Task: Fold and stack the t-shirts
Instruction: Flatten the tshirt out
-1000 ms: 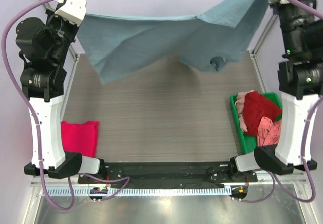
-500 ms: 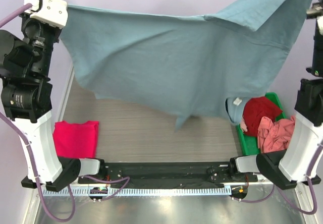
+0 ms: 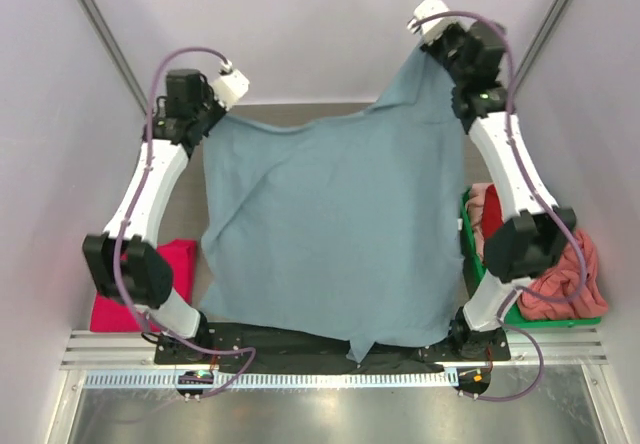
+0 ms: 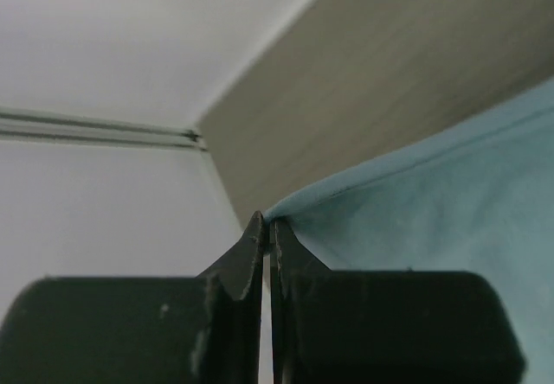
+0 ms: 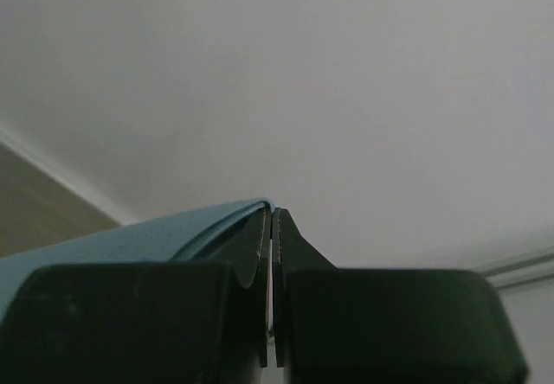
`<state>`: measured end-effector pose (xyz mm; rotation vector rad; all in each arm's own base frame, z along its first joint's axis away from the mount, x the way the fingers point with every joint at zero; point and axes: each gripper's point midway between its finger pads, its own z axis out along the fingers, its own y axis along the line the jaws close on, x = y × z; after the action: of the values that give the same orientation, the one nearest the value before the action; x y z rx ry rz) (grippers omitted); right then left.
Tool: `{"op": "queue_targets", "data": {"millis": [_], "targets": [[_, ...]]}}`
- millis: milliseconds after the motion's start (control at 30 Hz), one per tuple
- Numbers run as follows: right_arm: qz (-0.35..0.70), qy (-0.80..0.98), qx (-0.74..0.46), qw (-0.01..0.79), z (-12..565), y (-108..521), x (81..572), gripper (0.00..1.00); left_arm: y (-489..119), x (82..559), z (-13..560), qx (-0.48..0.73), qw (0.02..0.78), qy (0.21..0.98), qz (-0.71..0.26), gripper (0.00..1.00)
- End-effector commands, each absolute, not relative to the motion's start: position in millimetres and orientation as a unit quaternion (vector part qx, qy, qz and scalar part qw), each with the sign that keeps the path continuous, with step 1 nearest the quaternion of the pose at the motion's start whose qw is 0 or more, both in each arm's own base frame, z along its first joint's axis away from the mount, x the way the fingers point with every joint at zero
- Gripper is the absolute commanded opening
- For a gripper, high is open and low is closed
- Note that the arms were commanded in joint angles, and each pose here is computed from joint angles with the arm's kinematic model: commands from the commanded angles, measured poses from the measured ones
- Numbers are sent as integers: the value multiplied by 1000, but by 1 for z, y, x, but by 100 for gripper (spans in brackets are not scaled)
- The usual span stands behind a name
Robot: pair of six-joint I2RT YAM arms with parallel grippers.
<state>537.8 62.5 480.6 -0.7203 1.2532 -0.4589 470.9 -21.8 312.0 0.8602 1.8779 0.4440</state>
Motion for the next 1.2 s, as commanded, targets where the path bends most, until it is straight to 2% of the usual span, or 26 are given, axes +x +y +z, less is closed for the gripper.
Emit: {"op": "queue_targets", "data": {"millis": [0,33,67,167,200,233,267,300,333,400,600,800,1167], "targets": [[-209,569,-328,725,456,65,566,1,-25,492,284,368,479,777,175,0],[-207,576,-333,717,443,67,576,1,-25,501,267,371,467,783,176,0],[-205,595,-348,695,405,70,600,1,-23,512,235,378,437,797,176,0],[-213,598,-352,688,388,73,633,1,-19,540,209,370,423,807,184,0],[-214,617,-359,667,350,74,657,1,-16,551,179,369,398,820,183,0],[-225,602,-348,683,372,73,666,1,-16,564,186,362,409,816,190,0],[-230,600,-344,684,370,72,675,1,-13,573,178,359,403,819,194,0],[-230,616,-355,665,329,73,696,1,-10,582,153,359,384,828,196,0],[-240,602,-346,679,346,73,701,1,-10,595,159,355,392,824,204,0],[-241,609,-356,667,313,77,718,1,-10,609,131,359,376,829,205,0],[-252,622,-367,644,262,83,730,1,-4,647,121,340,390,825,228,0],[-254,645,-348,631,248,74,727,1,-3,666,125,305,425,820,232,0],[-258,660,-309,635,287,44,709,1,0,671,178,270,481,800,237,0]]}}
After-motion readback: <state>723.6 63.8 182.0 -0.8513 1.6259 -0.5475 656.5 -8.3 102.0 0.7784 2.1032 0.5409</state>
